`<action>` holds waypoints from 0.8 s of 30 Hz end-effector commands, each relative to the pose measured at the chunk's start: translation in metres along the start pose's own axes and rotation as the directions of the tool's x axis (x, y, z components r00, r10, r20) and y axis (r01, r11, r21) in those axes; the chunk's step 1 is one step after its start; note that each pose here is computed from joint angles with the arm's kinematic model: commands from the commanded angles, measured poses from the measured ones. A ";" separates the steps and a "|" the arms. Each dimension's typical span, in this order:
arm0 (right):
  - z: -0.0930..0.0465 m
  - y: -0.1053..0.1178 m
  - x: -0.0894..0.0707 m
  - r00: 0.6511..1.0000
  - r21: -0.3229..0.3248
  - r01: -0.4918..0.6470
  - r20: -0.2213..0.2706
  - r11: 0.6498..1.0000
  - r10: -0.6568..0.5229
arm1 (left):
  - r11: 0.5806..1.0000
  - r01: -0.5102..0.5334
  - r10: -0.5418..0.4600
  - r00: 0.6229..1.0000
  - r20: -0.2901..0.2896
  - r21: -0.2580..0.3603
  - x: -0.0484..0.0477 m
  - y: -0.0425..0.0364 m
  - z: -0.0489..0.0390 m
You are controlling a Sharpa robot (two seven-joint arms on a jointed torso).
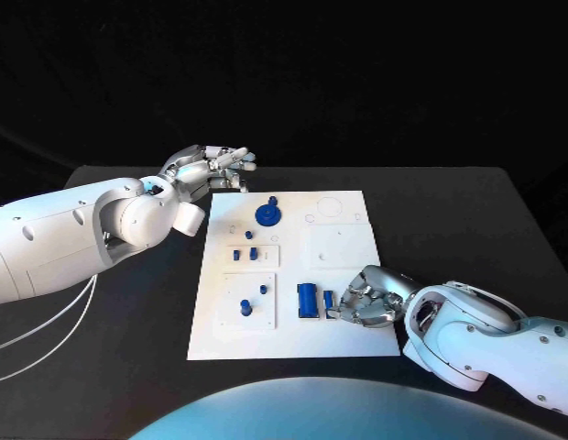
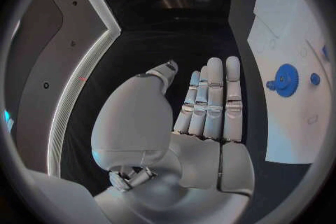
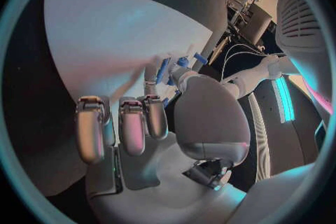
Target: Assemble the parts on the task board
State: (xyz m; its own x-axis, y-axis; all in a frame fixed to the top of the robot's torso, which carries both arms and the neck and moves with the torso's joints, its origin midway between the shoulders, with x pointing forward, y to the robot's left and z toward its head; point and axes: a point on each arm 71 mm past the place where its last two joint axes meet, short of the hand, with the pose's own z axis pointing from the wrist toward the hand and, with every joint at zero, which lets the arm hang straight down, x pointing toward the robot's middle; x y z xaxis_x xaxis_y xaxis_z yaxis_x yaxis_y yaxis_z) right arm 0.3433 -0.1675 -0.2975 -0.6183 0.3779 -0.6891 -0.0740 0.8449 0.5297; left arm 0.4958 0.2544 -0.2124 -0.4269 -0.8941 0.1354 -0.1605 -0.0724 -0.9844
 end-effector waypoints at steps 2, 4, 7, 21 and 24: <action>0.003 -0.001 0.001 1.000 0.012 0.028 -0.003 1.000 -0.028 | 1.000 0.007 -0.006 1.000 -0.015 0.005 0.0025 -0.0007 0.0009; 0.004 -0.001 0.001 1.000 0.013 0.029 -0.001 1.000 -0.029 | 1.000 0.007 -0.007 1.000 -0.016 0.004 0.0026 -0.0007 0.0010; 0.004 0.000 0.001 1.000 0.010 0.029 0.000 1.000 -0.029 | 1.000 0.007 -0.007 1.000 -0.016 0.004 0.0026 -0.0007 0.0010; -0.004 0.005 -0.020 0.996 -0.078 -0.059 0.068 0.995 0.064 | 1.000 0.007 -0.007 1.000 -0.015 0.005 0.0019 -0.0005 0.0008; -0.004 0.005 -0.036 0.985 -0.118 -0.138 0.088 0.983 0.149 | 1.000 0.008 -0.008 1.000 -0.015 0.005 0.0022 0.0001 0.0011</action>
State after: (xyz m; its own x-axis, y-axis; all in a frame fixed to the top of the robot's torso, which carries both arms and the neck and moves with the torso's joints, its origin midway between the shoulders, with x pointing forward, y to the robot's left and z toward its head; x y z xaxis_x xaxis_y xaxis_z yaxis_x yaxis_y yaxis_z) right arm 0.3604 -0.1801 -0.2726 -0.5576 0.4399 -0.7040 -0.0863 0.8127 0.5762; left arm 0.4960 0.2547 -0.2133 -0.4259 -0.8947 0.1344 -0.1629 -0.0703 -0.9841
